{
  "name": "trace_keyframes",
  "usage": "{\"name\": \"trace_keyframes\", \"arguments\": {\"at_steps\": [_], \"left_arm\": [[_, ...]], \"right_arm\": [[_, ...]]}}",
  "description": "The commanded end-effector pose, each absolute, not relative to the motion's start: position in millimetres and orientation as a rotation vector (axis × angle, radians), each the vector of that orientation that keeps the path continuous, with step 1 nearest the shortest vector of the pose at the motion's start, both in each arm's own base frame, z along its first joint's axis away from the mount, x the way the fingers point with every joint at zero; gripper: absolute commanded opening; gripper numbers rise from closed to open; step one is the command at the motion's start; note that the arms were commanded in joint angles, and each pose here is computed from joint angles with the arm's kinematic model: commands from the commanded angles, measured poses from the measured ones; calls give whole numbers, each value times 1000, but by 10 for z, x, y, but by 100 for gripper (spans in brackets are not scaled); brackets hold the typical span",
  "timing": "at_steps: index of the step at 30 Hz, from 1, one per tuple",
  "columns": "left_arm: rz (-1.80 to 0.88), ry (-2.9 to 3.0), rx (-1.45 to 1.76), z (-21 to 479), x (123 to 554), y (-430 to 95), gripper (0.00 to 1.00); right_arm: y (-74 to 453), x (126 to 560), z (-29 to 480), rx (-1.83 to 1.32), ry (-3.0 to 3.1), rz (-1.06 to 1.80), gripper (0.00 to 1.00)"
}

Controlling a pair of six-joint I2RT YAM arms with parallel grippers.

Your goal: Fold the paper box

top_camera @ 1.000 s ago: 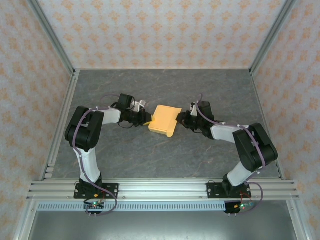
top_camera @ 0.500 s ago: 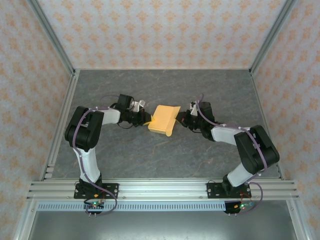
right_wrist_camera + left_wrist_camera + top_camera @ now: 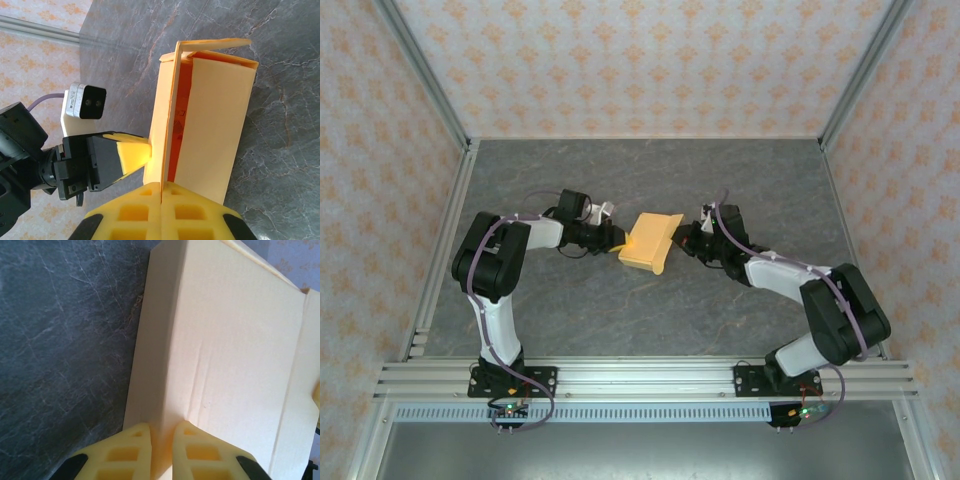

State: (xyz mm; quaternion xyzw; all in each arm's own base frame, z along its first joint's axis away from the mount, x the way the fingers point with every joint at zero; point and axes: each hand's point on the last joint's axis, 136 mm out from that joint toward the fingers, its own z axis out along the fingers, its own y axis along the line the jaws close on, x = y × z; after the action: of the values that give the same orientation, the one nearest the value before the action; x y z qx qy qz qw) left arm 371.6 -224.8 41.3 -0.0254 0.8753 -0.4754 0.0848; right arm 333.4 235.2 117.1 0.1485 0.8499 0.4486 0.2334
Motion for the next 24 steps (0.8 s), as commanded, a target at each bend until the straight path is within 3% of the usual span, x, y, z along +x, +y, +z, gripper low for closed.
{"name": "trace_keyframes", "arguments": {"at_steps": [1,24], "left_arm": [[-1173,2877,-318,-284,3402,-1993,14],[-1145,2907,-226,-241,3433,-2144,19]], "right_arm": [[2440,3459,1737,334,2179,1291,0],[2657,3577,1555,383,2252,1186,0]]}}
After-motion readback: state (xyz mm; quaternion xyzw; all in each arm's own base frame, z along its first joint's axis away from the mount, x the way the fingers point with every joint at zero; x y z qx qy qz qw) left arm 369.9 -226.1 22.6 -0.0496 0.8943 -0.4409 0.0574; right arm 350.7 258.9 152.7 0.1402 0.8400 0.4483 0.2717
